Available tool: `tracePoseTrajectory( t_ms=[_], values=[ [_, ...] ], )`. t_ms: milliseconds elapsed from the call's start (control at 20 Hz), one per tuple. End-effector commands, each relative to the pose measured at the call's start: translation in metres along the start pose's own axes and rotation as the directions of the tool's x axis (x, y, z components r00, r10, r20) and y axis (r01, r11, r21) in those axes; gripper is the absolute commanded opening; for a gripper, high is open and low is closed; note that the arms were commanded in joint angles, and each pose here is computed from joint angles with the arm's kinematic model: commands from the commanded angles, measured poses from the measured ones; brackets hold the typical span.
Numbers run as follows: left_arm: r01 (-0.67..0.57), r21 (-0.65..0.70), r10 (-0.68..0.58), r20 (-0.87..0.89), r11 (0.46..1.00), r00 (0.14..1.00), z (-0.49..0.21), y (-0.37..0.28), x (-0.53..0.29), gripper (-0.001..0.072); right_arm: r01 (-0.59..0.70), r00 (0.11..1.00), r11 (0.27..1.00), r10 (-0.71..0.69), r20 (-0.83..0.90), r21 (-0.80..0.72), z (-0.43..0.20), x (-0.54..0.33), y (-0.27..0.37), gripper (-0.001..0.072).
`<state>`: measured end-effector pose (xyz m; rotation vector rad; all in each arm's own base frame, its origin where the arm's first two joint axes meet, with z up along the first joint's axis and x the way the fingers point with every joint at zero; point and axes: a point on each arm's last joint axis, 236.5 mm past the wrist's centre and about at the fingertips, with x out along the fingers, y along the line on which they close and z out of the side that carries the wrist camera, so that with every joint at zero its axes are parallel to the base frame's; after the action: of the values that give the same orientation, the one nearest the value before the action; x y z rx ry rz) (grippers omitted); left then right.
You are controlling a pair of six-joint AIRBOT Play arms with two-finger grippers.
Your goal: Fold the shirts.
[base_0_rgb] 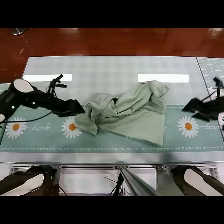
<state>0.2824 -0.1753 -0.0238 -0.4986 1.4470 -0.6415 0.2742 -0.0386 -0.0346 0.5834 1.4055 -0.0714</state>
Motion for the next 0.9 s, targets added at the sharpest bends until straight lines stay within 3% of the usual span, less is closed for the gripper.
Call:
tracePoseTrajectory(
  t_ms=[0, 100, 300, 350, 400, 450, 600, 850],
  values=[
    [0.117, 0.037, -0.120, 0.071, 0.992, 0.990, 0.001, -0.022, 0.037, 0.0701, -0.168, 0.985, 0.983, 0.164, 0.059, 0.077, -0.045, 0.031, 0.014, 0.0619],
    [0.068, 0.042, -0.072, 0.108, 0.997, 0.992, 0.010, -0.017, 0.054, 0.0700, -0.241, 0.969, 0.969, 0.238, 0.070, 0.055, -0.050, 0.028, 0.031, 0.0618],
    [0.011, -0.020, -0.008, 0.162, 1.000, 0.987, 0.025, -0.005, 0.074, 0.0695, -0.253, 0.967, 0.966, 0.251, 0.041, 0.049, -0.057, 0.027, 0.035, 0.0618],
    [0.006, -0.022, -0.002, 0.167, 1.000, 0.986, 0.026, -0.004, 0.076, 0.0538, -0.251, 0.968, 0.967, 0.251, 0.025, 0.047, -0.060, 0.027, 0.034, 0.0618],
    [0.004, -0.023, -0.001, 0.165, 1.000, 0.986, 0.026, -0.003, 0.077, 0.0129, -0.240, 0.971, 0.970, 0.240, 0.008, 0.043, -0.064, 0.028, 0.032, 0.0618],
    [0.003, -0.015, -0.001, 0.165, 1.000, 0.986, 0.026, -0.003, 0.077, 0.0028, -0.214, 0.977, 0.976, 0.214, -0.014, 0.044, -0.070, 0.030, 0.026, 0.0618],
    [0.016, -0.005, -0.015, 0.158, 1.000, 0.987, 0.027, -0.007, 0.074, 0.0027, -0.138, 0.987, 0.987, 0.144, -0.072, 0.088, -0.083, 0.032, 0.009, 0.0619],
    [0.032, 0.005, -0.032, 0.140, 0.999, 0.990, 0.026, -0.013, 0.072, 0.0028, -0.159, 0.965, 0.983, 0.174, -0.196, 0.088, -0.107, 0.050, 0.019, 0.0618]
  ],
)
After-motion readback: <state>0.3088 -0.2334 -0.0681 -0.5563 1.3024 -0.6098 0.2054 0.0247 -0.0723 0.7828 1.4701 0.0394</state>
